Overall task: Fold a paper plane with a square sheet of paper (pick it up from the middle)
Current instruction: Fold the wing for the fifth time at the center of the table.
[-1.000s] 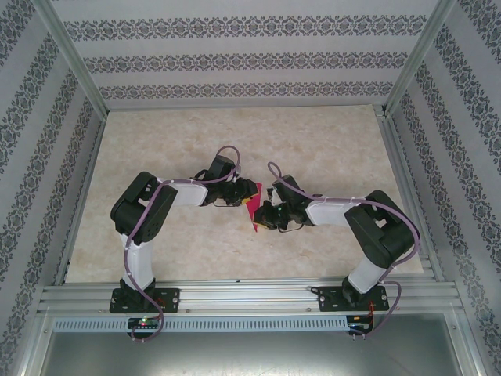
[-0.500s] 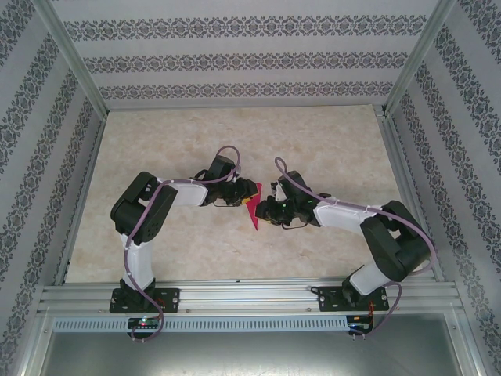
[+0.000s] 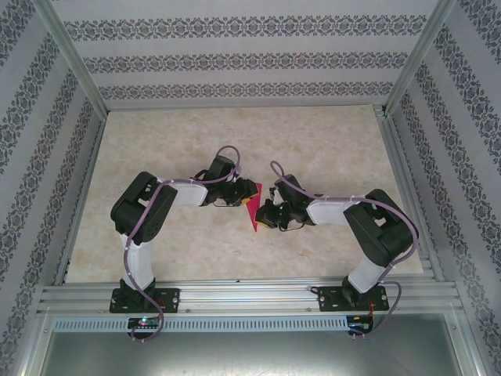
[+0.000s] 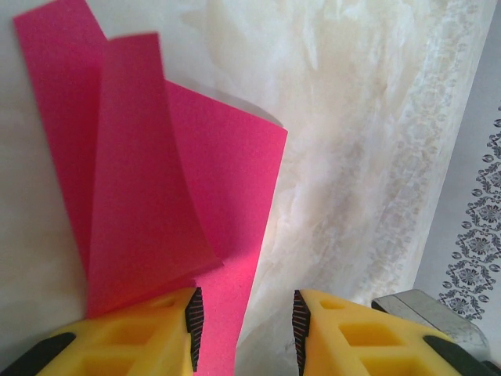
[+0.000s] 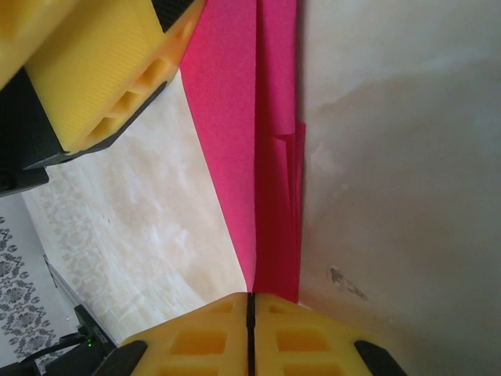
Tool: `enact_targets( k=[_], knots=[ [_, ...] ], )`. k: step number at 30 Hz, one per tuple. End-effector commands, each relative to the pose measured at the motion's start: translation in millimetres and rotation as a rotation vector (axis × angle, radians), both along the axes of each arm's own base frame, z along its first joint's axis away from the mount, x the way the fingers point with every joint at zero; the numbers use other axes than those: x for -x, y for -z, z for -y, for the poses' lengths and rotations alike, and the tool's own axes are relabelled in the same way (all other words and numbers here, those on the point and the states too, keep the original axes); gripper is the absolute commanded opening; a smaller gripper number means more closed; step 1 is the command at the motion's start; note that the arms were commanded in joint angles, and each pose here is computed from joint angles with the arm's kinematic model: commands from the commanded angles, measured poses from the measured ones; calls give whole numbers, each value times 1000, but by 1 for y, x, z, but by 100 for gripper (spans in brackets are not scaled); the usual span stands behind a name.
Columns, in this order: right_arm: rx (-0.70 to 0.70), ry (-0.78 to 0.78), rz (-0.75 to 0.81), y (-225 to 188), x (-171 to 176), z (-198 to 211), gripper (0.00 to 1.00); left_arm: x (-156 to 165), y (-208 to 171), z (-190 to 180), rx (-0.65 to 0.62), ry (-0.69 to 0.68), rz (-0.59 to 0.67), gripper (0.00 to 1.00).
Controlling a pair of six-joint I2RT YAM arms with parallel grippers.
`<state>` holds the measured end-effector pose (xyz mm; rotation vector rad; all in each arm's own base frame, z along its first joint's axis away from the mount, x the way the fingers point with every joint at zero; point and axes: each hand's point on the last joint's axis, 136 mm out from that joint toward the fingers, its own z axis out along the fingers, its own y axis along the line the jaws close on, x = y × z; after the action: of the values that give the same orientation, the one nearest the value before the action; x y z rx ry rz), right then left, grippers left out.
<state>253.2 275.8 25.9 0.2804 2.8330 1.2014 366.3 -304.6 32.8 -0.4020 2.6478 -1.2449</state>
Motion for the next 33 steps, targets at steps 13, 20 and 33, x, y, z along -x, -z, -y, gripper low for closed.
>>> enact_targets(
  k=[13,20,33],
  knots=[
    [83,-68,-43,25,23,8,9,32,37,-10,-81,10,-128,39],
    [5,-56,14,-5,14,-2,16,33,37,-10,-86,16,-130,39],
    [24,-87,-36,15,29,-4,4,33,37,-9,-84,14,-129,39]
  ],
)
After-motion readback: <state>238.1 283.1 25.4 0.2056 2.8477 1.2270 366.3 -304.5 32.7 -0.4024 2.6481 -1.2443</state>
